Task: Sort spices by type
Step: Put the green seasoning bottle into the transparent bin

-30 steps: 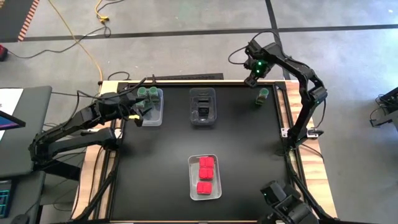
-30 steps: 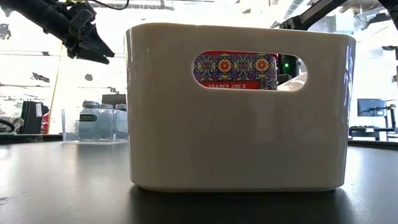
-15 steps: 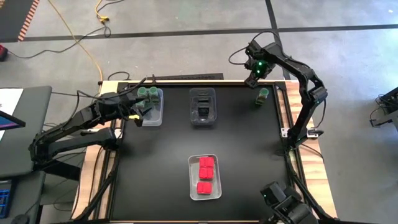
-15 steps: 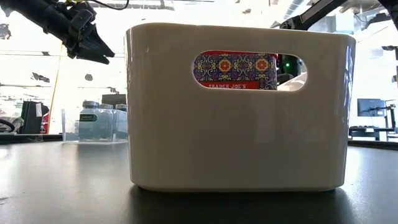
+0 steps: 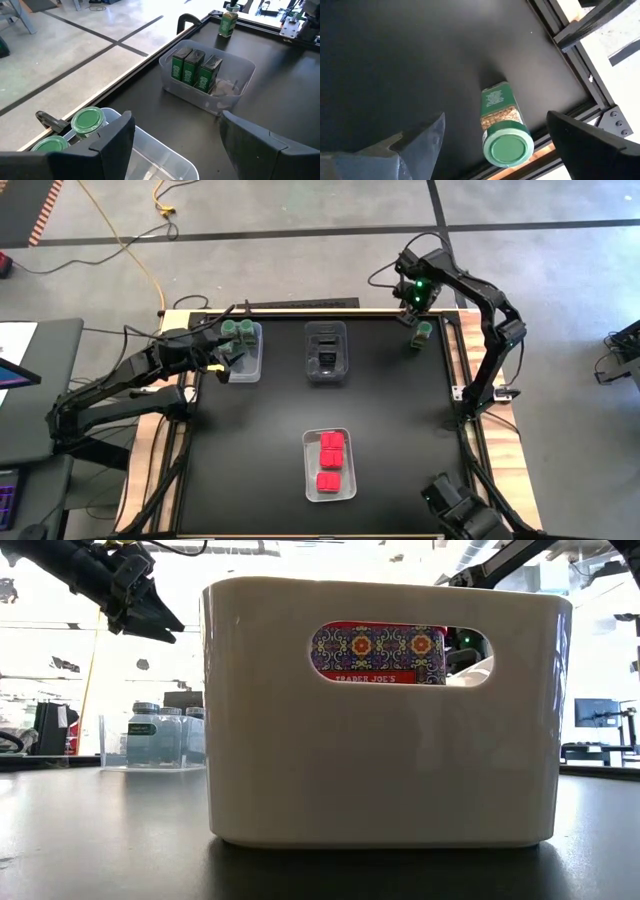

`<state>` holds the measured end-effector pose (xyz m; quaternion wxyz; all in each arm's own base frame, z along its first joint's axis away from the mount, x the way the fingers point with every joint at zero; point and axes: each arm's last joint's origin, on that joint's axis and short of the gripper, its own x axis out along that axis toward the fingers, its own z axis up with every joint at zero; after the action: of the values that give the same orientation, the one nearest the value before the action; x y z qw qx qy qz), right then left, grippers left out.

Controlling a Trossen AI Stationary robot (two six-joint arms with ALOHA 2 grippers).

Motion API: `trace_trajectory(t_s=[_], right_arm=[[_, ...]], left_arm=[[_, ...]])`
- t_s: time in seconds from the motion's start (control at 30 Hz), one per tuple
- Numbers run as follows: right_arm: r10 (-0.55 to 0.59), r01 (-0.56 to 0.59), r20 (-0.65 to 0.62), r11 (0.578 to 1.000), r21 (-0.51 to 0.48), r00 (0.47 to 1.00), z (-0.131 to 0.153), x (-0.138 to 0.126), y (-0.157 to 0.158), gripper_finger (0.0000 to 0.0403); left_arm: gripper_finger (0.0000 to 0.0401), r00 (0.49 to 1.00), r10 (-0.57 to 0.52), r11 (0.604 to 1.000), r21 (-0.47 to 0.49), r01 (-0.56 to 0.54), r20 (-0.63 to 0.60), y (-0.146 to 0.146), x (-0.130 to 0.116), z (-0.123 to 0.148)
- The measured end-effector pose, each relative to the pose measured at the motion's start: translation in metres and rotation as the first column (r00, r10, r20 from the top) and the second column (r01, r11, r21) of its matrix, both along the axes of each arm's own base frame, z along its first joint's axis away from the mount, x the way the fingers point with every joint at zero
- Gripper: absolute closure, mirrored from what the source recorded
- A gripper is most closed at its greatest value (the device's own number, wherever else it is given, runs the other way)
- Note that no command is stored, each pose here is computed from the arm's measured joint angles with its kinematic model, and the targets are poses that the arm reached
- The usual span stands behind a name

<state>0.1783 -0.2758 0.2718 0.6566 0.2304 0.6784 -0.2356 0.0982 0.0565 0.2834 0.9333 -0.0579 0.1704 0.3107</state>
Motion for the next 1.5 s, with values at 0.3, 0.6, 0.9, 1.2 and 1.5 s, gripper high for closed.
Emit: trace_trajectory(t_s=[0.3,0.6,0.9,1.2,1.5], right_arm=[[-0.012,0.013,0.025,0.999,-0.038,1.0,0.003,-0.017,0.021,0.0024],[0.094,-0.069,0.107,0.974,-0.217,0.99,0.016,-0.037,0.045,0.0024],[0.149,-0.144,0.038,0.985,-0.095,0.988,-0.005,-0.034,0.037,0.0024],[0.151,-0.152,-0.036,0.987,-0.054,0.988,-0.029,-0.03,0.022,0.0024],[0.162,-0.163,-0.118,0.987,0.005,0.98,-0.043,-0.03,0.017,0.0024]], left_arm=[[0.0126,1.0,0.002,1.0,-0.005,-0.002,0.003,0.0,0.0,0.0],[0.0126,0.999,-0.011,1.0,0.015,0.011,-0.033,0.0,-0.001,-0.001],[0.0126,1.0,-0.002,1.0,-0.002,0.002,-0.02,0.0,-0.001,-0.001],[0.0126,1.0,0.0,1.0,-0.007,0.0,-0.017,0.0,-0.001,-0.002],[0.0126,1.0,-0.003,1.0,-0.002,0.003,-0.021,0.0,-0.001,-0.002]])
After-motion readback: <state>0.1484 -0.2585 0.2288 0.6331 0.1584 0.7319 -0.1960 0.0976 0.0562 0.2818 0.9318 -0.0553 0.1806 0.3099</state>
